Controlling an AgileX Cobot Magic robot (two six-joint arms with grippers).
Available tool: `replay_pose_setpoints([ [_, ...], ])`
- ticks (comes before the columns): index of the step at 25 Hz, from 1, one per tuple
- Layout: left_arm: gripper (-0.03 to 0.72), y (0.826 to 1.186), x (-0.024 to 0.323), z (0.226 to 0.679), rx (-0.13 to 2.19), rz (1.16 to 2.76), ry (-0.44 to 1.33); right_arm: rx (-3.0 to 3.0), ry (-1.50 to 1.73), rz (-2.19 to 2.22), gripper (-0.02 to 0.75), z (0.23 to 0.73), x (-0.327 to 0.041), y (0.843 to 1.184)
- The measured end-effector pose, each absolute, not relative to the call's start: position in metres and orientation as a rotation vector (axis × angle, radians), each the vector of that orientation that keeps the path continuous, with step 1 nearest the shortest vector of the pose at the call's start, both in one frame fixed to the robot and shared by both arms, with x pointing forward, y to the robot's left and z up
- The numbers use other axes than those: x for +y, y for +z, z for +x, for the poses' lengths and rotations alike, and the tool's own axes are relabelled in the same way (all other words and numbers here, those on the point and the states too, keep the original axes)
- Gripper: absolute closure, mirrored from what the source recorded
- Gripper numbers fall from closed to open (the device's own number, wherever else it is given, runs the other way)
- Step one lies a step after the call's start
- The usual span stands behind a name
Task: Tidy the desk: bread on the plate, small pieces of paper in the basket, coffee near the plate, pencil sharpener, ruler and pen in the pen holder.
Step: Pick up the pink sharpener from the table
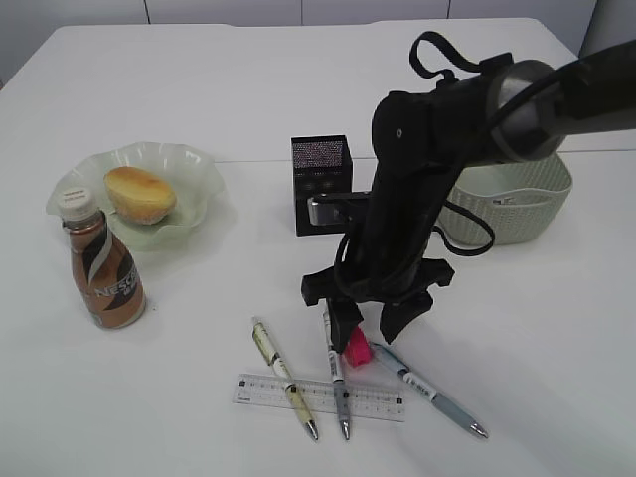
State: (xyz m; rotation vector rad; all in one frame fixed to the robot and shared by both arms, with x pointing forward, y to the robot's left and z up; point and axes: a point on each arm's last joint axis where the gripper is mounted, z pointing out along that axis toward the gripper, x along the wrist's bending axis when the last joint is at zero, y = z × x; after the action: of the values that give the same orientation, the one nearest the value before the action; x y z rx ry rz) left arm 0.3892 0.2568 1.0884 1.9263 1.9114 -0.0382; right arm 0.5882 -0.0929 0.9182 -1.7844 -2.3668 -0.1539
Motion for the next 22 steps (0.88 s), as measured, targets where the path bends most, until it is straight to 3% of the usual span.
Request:
replay_pose_setpoints([
  [22, 0.316, 1.088, 0.257, 0.389, 1.911, 1.926, -0.038, -2.381, -0.118, -1.778, 0.251, 0.589, -0.092, 0.908],
])
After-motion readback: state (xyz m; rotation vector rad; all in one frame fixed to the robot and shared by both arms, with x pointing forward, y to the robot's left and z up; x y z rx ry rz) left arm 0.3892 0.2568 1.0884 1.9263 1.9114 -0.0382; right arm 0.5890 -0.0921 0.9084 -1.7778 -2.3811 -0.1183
